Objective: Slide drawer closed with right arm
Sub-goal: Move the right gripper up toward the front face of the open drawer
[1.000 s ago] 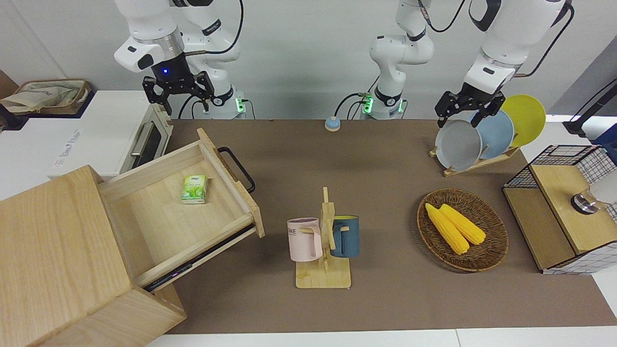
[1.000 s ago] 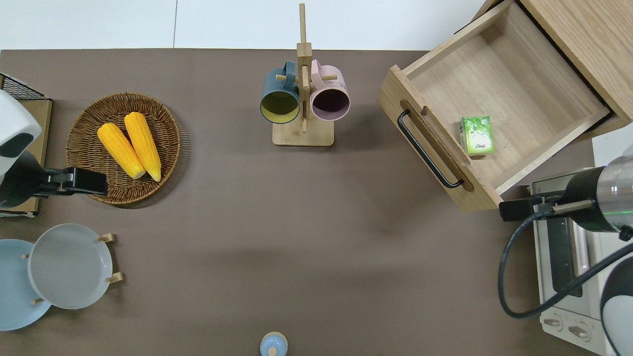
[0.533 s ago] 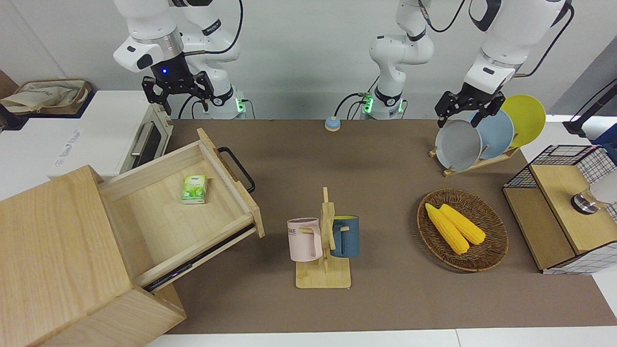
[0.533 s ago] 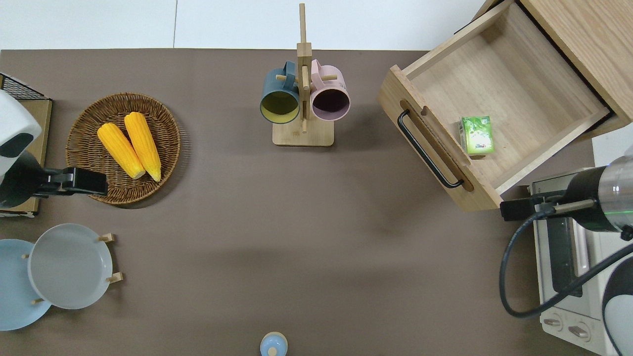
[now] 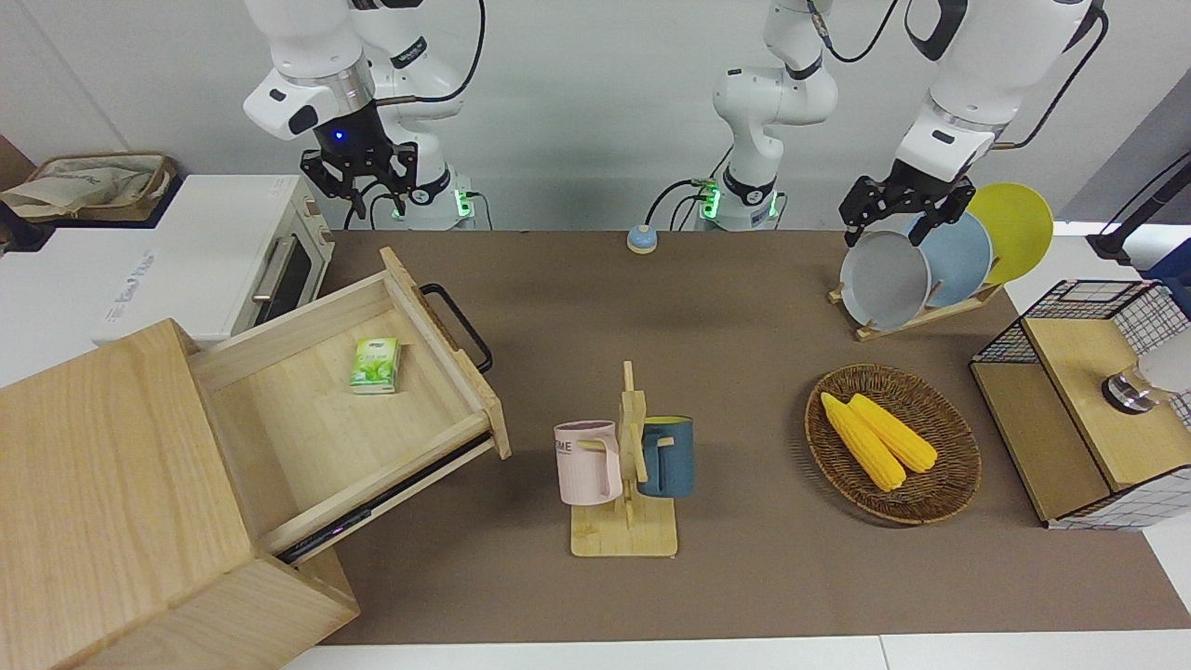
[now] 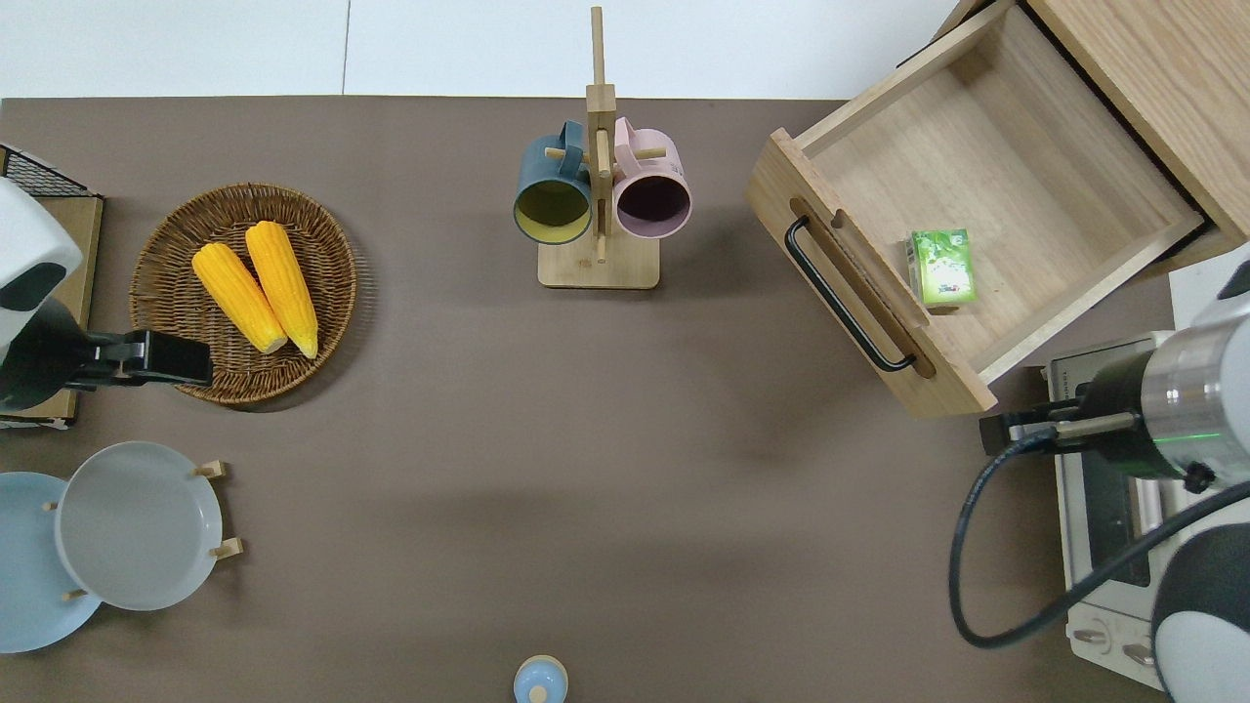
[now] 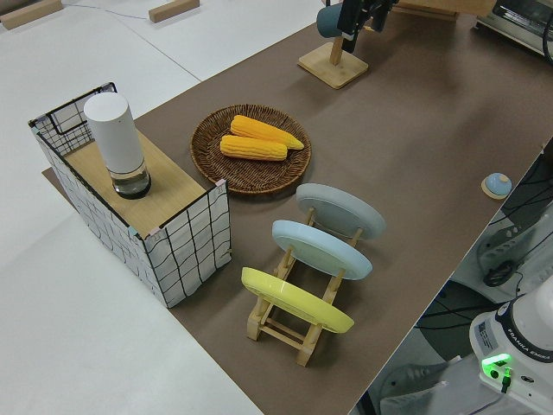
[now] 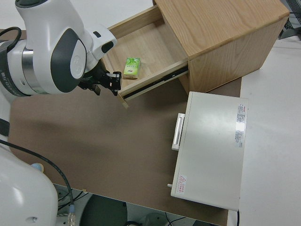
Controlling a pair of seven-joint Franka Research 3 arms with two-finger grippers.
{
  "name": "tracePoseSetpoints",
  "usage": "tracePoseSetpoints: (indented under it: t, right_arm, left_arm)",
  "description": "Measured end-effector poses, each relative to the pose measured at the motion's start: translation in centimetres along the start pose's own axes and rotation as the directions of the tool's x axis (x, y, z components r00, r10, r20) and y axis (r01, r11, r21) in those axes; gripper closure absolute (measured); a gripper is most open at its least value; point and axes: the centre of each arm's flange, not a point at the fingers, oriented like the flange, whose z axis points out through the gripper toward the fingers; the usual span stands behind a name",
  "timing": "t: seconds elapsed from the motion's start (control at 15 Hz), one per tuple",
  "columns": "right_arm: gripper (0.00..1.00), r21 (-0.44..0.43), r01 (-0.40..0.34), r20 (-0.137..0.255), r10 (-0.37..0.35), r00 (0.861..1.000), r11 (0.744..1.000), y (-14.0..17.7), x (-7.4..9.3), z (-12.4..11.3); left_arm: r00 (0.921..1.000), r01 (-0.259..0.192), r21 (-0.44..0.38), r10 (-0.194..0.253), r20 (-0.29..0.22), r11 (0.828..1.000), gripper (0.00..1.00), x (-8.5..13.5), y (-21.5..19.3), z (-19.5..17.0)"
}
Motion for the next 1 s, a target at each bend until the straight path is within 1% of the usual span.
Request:
tracePoseSetpoints:
  t: [0.07,0.13,0.2,0.27,0.4,0.53,0.67,0.73,0.8,0.87,1.0]
  right_arm:
    - [0.63,-0.001,-0.021,0.0,0.021,1.0,1.0,-1.0,-0.1,0.0]
    - [0.73,-0.002,-0.043,-0.001,0.043,0.999,0.999,-1.6,-0.3,-0.1]
    - [0.87,-0.003,-0.074,-0.004,0.074,0.997,0.997,-2.6,-0.5,-0.2]
    - [0.99,-0.005,-0.111,-0.008,0.111,0.994,0.994,-3.7,-0.8,-0.4]
    - [0.99,-0.007,-0.19,-0.02,0.19,0.982,0.982,-6.5,-1.7,-0.9]
    - [0.99,0.029,-0.253,-0.009,0.253,0.967,0.967,-8.5,-2.4,-1.1]
    - [0.99,0.038,-0.323,0.002,0.324,0.946,0.945,-10.0,-2.8,-1.1]
    - [0.99,0.042,-0.362,0.006,0.362,0.932,0.931,-11.0,-3.1,-1.0]
    - [0.99,0.049,-0.408,0.009,0.408,0.913,0.912,-12.1,-3.3,-0.7]
    - [0.99,0.063,-0.455,-0.001,0.456,0.89,0.888,-13.2,-3.1,-0.2]
    - [0.99,0.087,-0.533,-0.011,0.536,0.844,0.841,-15.6,-2.7,2.2]
  left_arm:
    - [1.0,0.0,0.0,0.0,0.0,1.0,0.0,0.0,0.0,0.0]
    - [1.0,0.0,0.0,0.0,0.0,1.0,0.0,0.0,0.0,0.0]
    - [1.0,0.0,0.0,0.0,0.0,1.0,0.0,0.0,0.0,0.0]
    - [1.0,0.0,0.0,0.0,0.0,1.0,0.0,0.0,0.0,0.0]
    - [1.0,0.0,0.0,0.0,0.0,1.0,0.0,0.0,0.0,0.0]
    - [1.0,0.0,0.0,0.0,0.0,1.0,0.0,0.0,0.0,0.0]
    - [1.0,0.0,0.0,0.0,0.0,1.0,0.0,0.0,0.0,0.0]
    - [1.0,0.0,0.0,0.0,0.0,1.0,0.0,0.0,0.0,0.0]
    - [1.0,0.0,0.0,0.0,0.0,1.0,0.0,0.0,0.0,0.0]
    - [1.0,0.0,0.0,0.0,0.0,1.0,0.01,0.0,0.0,0.0]
    - [1.0,0.0,0.0,0.0,0.0,1.0,0.0,0.0,0.0,0.0]
